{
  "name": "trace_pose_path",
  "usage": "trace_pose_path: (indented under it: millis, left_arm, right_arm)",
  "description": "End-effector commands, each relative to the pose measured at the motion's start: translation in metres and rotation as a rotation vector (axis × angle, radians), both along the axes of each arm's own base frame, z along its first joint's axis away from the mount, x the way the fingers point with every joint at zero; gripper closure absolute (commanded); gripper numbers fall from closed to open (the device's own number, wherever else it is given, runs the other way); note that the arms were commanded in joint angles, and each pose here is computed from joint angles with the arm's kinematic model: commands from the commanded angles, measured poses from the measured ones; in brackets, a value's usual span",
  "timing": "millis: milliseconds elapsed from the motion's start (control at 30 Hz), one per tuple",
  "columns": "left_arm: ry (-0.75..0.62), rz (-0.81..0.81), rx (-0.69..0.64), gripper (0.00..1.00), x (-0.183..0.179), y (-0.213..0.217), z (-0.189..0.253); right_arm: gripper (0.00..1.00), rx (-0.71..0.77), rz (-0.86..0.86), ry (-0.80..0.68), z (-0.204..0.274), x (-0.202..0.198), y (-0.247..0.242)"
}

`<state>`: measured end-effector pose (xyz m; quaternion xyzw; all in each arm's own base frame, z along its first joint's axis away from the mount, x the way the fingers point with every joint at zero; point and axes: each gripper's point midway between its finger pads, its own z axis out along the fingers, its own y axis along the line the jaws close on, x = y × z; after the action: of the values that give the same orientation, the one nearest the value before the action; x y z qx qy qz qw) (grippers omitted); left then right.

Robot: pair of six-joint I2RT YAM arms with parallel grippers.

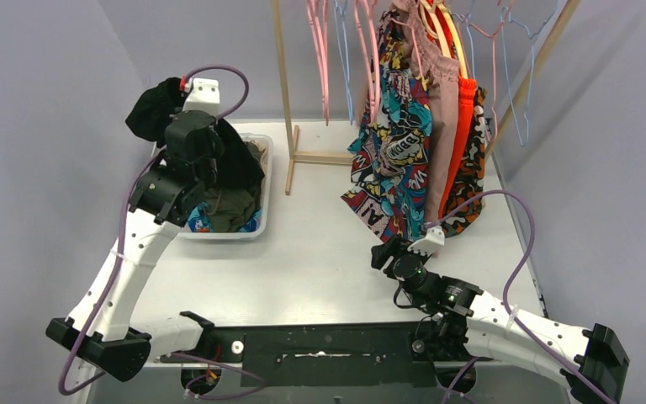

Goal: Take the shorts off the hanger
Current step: Place the shorts in the basket.

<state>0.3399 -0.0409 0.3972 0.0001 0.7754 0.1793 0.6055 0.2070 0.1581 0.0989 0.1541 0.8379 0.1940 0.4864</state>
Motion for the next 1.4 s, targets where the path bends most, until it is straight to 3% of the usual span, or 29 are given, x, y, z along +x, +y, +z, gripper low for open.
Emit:
trace_pose_path:
  millis: [0, 233, 367, 467, 600, 733, 867, 1200, 1367]
  left_arm:
    - [0.009, -0.026, -0.067, 1.00, 0.020, 0.007, -0.011]
    - [0.383, -0.075, -0.301, 1.00, 0.037, -0.001, -0.173]
    - [0.552, -0.064, -0.482, 1.00, 0.019, -0.014, -0.263]
    - [0.756, -0.040, -0.553, 1.00, -0.005, -0.026, -0.325]
    - [0.896, -0.019, -0.603, 1.00, -0.022, -0.035, -0.364]
    - [0.883, -0.026, -0.610, 1.00, -0.019, -0.035, -0.355]
    - [0.798, -0.032, -0.575, 0.98, -0.007, -0.028, -0.316]
    - [0.583, -0.046, -0.519, 0.52, 0.006, -0.008, -0.214]
    - [0.559, -0.068, -0.523, 0.47, 0.007, -0.011, -0.193]
  right_arm:
    - [0.34, 0.046, -0.017, -0.060, 0.022, 0.007, 0.004]
    - [0.33, 0.043, 0.004, -0.065, 0.028, 0.007, 0.008]
    - [0.33, 0.040, 0.008, -0.057, 0.026, 0.006, 0.007]
    - [0.32, 0.047, 0.005, -0.059, 0.026, 0.005, 0.006]
    - [0.32, 0.048, 0.008, -0.068, 0.030, 0.006, 0.006]
    - [0.32, 0.041, 0.004, -0.067, 0.034, 0.005, 0.004]
    - [0.32, 0.042, -0.002, -0.064, 0.034, 0.005, 0.002]
    - [0.32, 0.044, -0.004, -0.082, 0.039, 0.006, 0.002]
    - [0.32, 0.042, -0.002, -0.092, 0.043, 0.007, 0.001]
